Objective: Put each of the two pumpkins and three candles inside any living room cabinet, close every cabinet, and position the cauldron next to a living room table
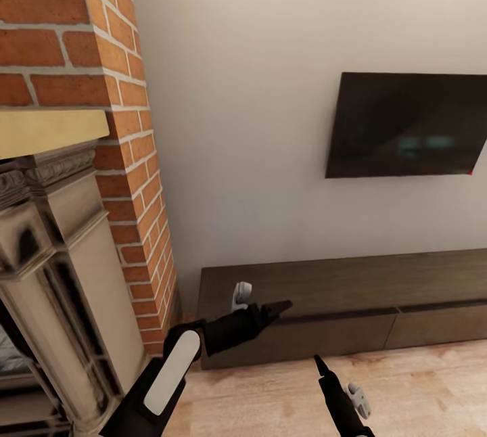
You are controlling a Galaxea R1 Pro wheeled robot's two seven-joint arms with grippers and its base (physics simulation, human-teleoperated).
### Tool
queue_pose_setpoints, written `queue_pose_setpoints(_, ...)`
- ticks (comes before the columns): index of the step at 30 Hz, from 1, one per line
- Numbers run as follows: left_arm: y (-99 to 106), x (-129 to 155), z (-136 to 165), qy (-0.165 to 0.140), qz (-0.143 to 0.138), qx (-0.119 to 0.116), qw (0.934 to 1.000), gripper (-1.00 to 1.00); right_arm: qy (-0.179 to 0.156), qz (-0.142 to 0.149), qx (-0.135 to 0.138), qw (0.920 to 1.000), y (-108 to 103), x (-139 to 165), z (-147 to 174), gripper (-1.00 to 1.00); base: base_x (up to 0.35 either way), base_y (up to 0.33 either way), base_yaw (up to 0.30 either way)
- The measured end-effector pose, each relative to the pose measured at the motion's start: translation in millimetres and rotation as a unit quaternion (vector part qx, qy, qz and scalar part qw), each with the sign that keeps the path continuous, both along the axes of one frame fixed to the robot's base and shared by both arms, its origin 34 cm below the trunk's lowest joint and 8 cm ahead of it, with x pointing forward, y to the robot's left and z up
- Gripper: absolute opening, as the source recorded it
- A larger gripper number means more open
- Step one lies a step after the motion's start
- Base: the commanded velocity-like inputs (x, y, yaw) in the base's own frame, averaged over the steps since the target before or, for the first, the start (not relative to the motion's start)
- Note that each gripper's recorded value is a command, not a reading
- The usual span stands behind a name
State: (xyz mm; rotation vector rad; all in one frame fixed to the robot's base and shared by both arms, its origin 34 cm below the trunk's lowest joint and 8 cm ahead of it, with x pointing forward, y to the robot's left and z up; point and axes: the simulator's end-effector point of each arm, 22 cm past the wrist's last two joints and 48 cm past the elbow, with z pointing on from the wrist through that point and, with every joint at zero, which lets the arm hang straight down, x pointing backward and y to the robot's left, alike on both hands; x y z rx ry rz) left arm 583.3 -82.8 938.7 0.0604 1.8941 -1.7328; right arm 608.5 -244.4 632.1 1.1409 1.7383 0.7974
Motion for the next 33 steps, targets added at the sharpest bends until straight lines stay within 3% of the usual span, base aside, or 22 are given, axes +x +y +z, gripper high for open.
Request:
queue_pose_setpoints(6, -22, -24, 13, -0.009, -0.038, -0.027, 0.9989, 1.0, -0.003, -0.001, 0.007, 1.0, -2, 0, -9, 1.0, 0.0, 0.0, 0.0)
queue_pose_setpoints(10, -35, -45, 31, -0.033, -0.066, -0.043, 0.9963, 1.0, 0.001, -0.004, 0.038, 0.9993, 1, -1, -17, 1.0, 0.0, 0.0, 0.0)
queue_pose_setpoints(17, -43, -67, 46, -0.061, -0.09, -0.061, 0.9922, 1.0, 0.002, -0.004, 0.052, 0.9986, 4, -2, -29, 1.0, 0.0, 0.0, 0.0)
queue_pose_setpoints(20, -44, -70, 44, -0.065, -0.094, -0.063, 0.9915, 1.0, -0.002, -0.003, 0.054, 0.9986, 4, -2, -33, 1.0, 0.0, 0.0, 0.0)
queue_pose_setpoints(25, -42, -72, 37, -0.068, -0.096, -0.064, 0.991, 1.0, -0.037, 0.012, 0.062, 0.9973, 0, 2, -27, 1.0, 0.0, 0.0, 0.0)
queue_pose_setpoints(33, -39, -73, 22, -0.072, -0.094, -0.062, 0.991, 1.0, -0.045, 0.015, 0.094, 0.9945, -6, 1, -37, 1.0, 0.0, 0.0, 0.0)
